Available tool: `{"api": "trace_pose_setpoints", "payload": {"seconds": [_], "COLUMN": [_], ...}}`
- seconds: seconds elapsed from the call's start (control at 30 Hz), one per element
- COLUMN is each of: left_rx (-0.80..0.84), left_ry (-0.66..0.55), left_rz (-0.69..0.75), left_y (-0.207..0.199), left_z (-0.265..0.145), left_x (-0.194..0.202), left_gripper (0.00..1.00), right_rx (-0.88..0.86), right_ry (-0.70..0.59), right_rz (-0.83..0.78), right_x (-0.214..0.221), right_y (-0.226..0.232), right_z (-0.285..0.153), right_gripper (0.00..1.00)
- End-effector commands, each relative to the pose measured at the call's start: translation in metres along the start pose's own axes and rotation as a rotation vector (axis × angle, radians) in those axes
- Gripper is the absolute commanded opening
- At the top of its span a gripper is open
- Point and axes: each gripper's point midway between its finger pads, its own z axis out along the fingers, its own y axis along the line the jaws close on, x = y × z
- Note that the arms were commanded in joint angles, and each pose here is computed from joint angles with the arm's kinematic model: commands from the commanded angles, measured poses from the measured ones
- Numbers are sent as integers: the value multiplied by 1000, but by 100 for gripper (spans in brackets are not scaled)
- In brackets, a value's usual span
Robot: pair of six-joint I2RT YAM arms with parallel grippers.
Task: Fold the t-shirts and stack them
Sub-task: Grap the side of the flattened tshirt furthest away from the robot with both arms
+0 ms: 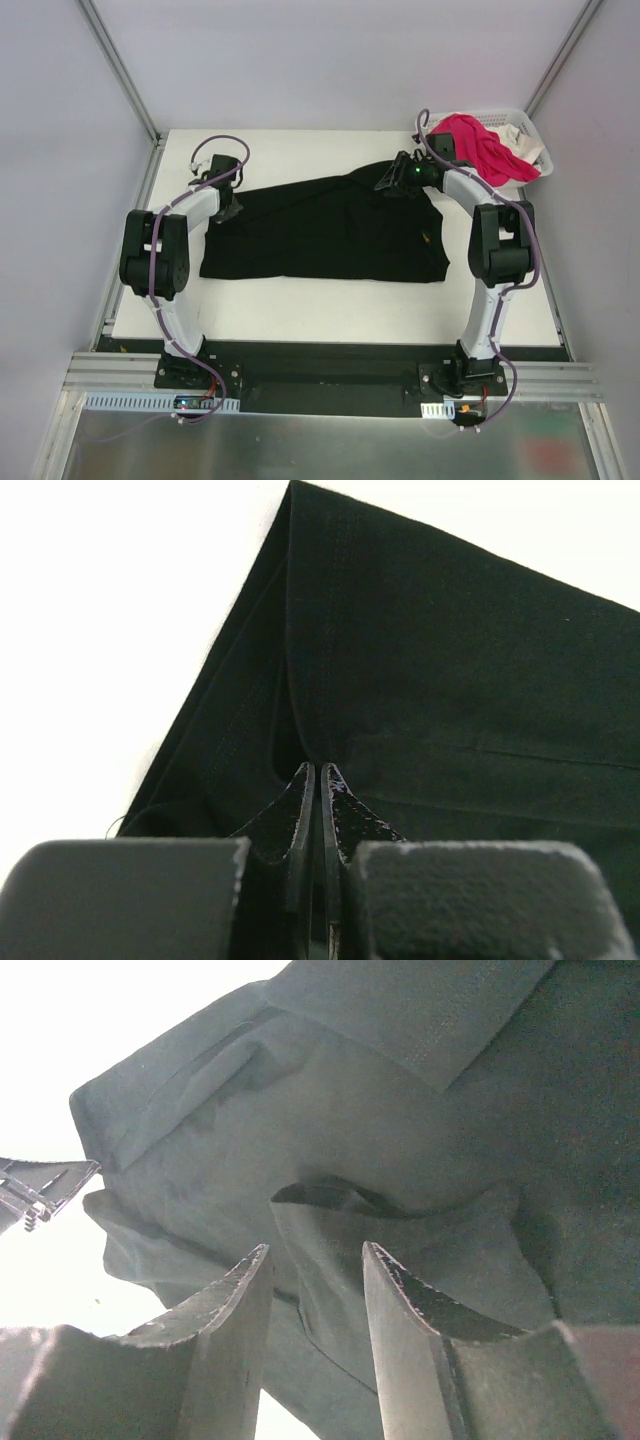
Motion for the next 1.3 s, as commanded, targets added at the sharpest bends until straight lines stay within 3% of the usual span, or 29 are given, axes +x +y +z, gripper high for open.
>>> {"api": "trace_pose_setpoints", "payload": {"seconds": [0.0, 0.6, 1.27], "left_rx": [1, 43, 26], "left_ry": [-46, -96, -130], "left_rz": [10, 24, 47], "left_y": [-2, -15, -10], "left_z": [-14, -31, -38], "left_x": [-10, -24, -31], "left_gripper": [0, 0, 0], "right_rx": [-65, 6, 43], "right_ry": [-55, 20, 16], "right_rz": [-35, -3, 27], "right_x": [-27, -25, -15], "right_y": [21, -15, -36], "right_z": [-4, 43, 52], "right_gripper": [44, 44, 44]}}
